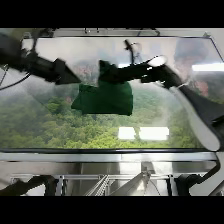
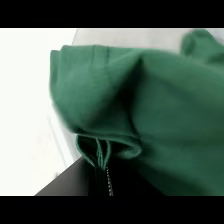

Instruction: Fold the shirts.

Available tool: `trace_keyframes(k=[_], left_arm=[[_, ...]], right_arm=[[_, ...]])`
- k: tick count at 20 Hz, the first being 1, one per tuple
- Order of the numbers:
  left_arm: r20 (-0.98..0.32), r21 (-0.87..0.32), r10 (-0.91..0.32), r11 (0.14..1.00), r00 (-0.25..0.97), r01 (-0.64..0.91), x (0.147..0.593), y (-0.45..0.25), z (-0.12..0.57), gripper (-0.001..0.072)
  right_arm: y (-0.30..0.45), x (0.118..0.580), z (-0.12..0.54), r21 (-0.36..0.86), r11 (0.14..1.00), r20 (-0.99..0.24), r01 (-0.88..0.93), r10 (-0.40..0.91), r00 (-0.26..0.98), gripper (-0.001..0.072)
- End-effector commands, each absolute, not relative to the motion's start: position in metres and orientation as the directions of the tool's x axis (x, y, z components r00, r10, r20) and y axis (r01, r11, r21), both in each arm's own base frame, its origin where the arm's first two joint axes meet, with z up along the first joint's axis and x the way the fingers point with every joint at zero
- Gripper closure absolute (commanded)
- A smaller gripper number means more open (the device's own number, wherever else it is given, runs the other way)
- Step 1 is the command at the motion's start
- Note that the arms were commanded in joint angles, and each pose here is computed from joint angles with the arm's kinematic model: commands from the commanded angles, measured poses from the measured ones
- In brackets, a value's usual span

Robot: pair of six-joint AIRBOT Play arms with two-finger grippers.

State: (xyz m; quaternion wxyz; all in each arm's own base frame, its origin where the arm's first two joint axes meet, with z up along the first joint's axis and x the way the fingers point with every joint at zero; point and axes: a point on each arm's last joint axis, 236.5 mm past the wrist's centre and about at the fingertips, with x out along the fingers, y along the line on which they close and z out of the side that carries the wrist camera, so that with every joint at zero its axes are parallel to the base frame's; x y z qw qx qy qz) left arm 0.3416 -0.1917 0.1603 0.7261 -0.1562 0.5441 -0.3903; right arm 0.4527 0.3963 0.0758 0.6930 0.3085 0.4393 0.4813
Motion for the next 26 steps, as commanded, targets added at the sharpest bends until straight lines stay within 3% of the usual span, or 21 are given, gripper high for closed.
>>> trace_keyframes(k=[1, 3, 5, 9, 11, 13, 15, 16, 17, 18, 22, 26], left_arm=[[-0.685, -0.651, -0.722, 0.666, 0.097, 0.365, 0.295, -0.175, 0.137, 0.0683], [-0.689, -0.667, -0.722, 0.668, 0.067, 0.329, 0.273, -0.174, 0.118, 0.0684], [-0.692, -0.679, -0.721, 0.667, 0.038, 0.307, 0.253, -0.174, 0.104, 0.0684], [-0.692, -0.680, -0.720, 0.674, 0.051, 0.289, 0.234, -0.173, 0.091, 0.0683], [-0.691, -0.678, -0.720, 0.674, 0.059, 0.293, 0.226, -0.173, 0.091, 0.0684], [-0.690, -0.672, -0.721, 0.673, 0.070, 0.309, 0.221, -0.173, 0.096, 0.0684], [-0.686, -0.661, -0.721, 0.673, 0.096, 0.333, 0.217, -0.173, 0.104, 0.0684], [-0.685, -0.654, -0.721, 0.673, 0.108, 0.345, 0.215, -0.173, 0.108, 0.0684], [-0.683, -0.650, -0.721, 0.672, 0.116, 0.355, 0.213, -0.173, 0.111, 0.0684], [-0.681, -0.645, -0.722, 0.671, 0.123, 0.366, 0.210, -0.173, 0.115, 0.0684], [-0.673, -0.642, -0.723, 0.675, 0.153, 0.363, 0.206, -0.173, 0.123, 0.0684], [-0.673, -0.653, -0.727, 0.669, 0.133, 0.354, 0.202, -0.174, 0.123, 0.0684]], right_arm=[[0.464, 0.460, 0.041, 0.840, 0.391, -0.303, -0.376, 0.913, 0.271, 0.0691], [0.478, 0.465, 0.022, 0.827, 0.407, -0.295, -0.388, 0.902, 0.317, 0.0680], [0.483, 0.457, 0.016, 0.828, 0.381, -0.284, -0.411, 0.918, 0.278, 0.0234], [0.456, 0.435, 0.056, 0.861, 0.226, -0.202, -0.455, 0.974, 0.101, 0.0233], [0.413, 0.443, 0.078, 0.874, 0.210, -0.200, -0.438, 0.977, 0.069, 0.0354], [0.354, 0.455, 0.076, 0.860, 0.329, -0.324, -0.389, 0.943, 0.080, 0.0347], [0.279, 0.461, 0.045, 0.787, 0.552, -0.549, -0.276, 0.830, 0.095, 0.0345], [0.239, 0.460, 0.022, 0.719, 0.672, -0.668, -0.179, 0.739, 0.093, 0.0269], [0.210, 0.453, 0.002, 0.657, 0.749, -0.746, -0.090, 0.663, 0.072, 0.0035], [0.192, 0.443, -0.017, 0.613, 0.790, -0.789, -0.019, 0.613, 0.036, -0.0001], [0.203, 0.427, -0.065, 0.620, 0.779, -0.780, 0.090, 0.625, -0.027, -0.0001], [0.248, 0.425, -0.087, 0.698, 0.705, -0.704, 0.126, 0.707, -0.056, -0.0001]])
